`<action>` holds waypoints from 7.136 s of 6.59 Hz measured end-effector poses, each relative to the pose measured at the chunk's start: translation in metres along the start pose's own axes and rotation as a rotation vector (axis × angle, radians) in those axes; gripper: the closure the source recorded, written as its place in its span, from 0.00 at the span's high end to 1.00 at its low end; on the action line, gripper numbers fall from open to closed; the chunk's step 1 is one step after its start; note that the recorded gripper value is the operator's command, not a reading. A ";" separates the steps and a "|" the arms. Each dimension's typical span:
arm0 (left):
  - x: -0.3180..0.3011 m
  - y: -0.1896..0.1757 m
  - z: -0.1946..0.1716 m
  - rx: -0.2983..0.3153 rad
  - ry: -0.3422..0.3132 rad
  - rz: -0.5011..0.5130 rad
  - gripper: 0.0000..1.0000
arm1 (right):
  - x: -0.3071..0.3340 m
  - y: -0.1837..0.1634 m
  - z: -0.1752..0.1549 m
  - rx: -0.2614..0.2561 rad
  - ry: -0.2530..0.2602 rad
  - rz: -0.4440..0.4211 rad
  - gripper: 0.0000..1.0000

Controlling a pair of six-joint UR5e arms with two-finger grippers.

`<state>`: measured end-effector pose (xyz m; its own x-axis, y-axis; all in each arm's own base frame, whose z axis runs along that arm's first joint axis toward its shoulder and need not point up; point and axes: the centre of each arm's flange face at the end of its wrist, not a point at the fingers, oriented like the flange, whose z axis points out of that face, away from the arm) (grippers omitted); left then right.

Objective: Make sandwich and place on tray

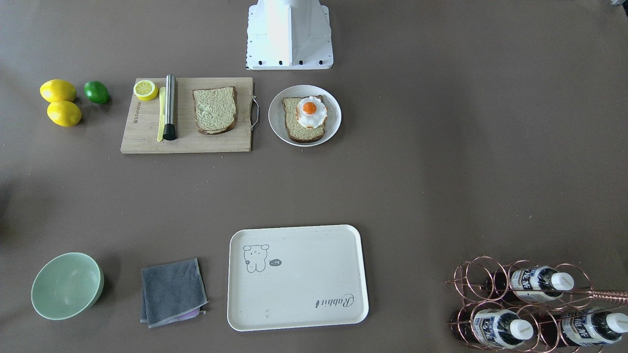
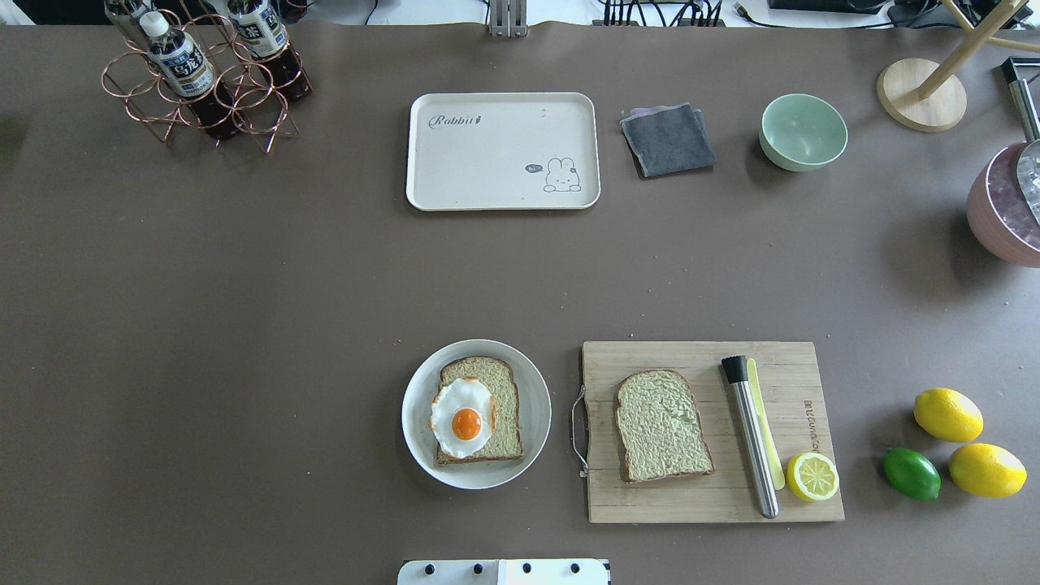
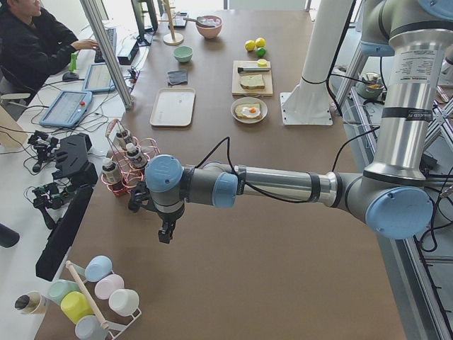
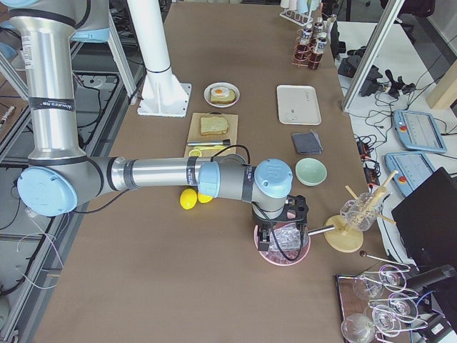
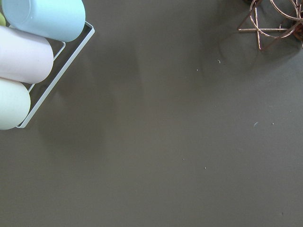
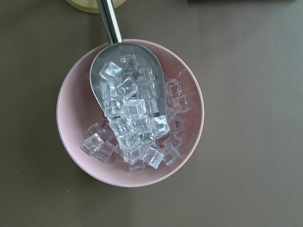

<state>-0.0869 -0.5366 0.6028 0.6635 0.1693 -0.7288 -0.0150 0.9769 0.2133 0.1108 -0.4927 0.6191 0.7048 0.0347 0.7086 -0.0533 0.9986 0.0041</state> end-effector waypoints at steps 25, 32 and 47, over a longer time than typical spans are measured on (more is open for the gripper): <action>0.356 -0.054 0.073 0.108 0.242 -0.210 0.97 | -0.486 0.082 0.085 0.011 -0.286 -0.001 1.00; 0.353 -0.049 0.076 0.105 0.241 -0.209 0.97 | -0.556 0.202 0.182 0.011 -0.161 -0.032 0.70; 0.357 -0.052 0.074 0.109 0.246 -0.195 0.97 | -0.567 0.233 0.169 0.062 -0.181 -0.021 0.00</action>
<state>0.2061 -0.5360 0.3793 0.4452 0.0198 -0.8952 0.1835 0.9765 0.1128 -0.4210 -0.2867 0.3374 0.5681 0.0003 0.8230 -0.0873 0.9944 0.0598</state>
